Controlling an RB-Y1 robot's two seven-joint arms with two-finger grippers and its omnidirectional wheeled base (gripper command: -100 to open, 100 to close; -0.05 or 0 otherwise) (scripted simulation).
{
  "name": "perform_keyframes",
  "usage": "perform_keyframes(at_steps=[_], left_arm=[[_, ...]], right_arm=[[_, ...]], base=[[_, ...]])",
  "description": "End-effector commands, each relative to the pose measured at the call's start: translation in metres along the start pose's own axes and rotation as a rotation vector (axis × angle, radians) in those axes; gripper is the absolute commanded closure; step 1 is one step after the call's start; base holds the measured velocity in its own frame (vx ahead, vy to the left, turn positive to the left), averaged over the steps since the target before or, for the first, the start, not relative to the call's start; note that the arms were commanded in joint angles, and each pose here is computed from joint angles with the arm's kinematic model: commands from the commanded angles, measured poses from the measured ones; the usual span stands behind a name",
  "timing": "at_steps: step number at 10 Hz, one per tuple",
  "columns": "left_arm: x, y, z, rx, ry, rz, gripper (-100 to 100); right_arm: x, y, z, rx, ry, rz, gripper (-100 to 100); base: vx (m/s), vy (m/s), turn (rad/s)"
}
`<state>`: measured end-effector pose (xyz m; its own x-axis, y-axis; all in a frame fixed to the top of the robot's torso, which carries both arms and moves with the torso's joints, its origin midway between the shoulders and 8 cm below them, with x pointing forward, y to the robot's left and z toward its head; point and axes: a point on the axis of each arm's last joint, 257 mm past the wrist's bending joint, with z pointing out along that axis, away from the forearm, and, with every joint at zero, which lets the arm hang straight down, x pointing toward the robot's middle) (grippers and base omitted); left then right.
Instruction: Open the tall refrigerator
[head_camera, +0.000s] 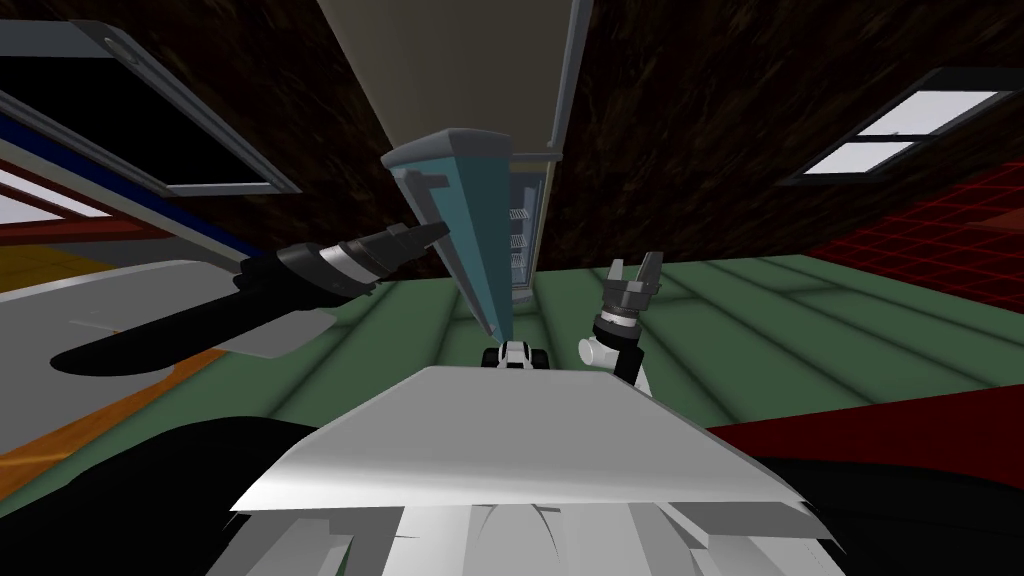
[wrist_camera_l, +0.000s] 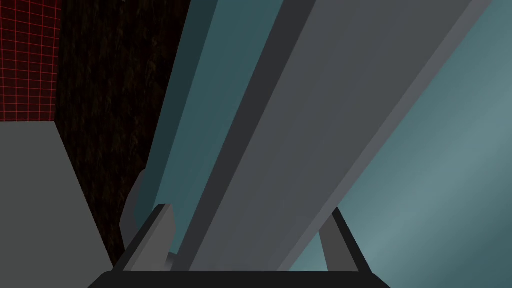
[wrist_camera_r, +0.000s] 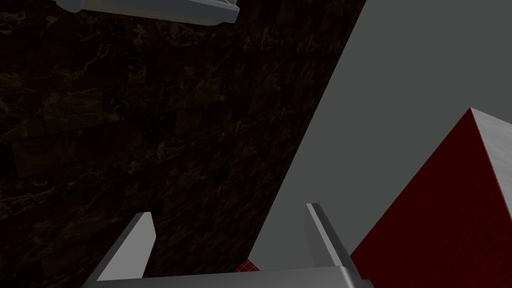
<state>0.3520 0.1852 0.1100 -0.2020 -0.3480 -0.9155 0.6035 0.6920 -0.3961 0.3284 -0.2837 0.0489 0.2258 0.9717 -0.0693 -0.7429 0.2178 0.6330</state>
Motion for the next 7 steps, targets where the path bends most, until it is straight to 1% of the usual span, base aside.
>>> perform_keyframes(at_steps=[1,2,5,7], left_arm=[[0.0052,-0.0068,0.0003,0.023,0.014,-0.012,100],[0.0052,-0.0068,0.0003,0.023,0.014,-0.012,100],[0.0052,-0.0068,0.0003,0.023,0.014,-0.012,100],[0.0052,-0.0068,0.0003,0.023,0.014,-0.012,100]], right_arm=[[0.0000,0.0000,0.0000,0.000,0.000,0.000,0],[0.0000,0.0000,0.0000,0.000,0.000,0.000,0],[0.0000,0.0000,-0.0001,0.000,0.000,0.000,0],[0.0000,0.0000,0.0000,0.000,0.000,0.000,0]], base=[[-0.080,0.113,-0.025],[-0.038,0.045,0.032],[0.014,-0.021,0.009],[-0.013,0.022,-0.018]])
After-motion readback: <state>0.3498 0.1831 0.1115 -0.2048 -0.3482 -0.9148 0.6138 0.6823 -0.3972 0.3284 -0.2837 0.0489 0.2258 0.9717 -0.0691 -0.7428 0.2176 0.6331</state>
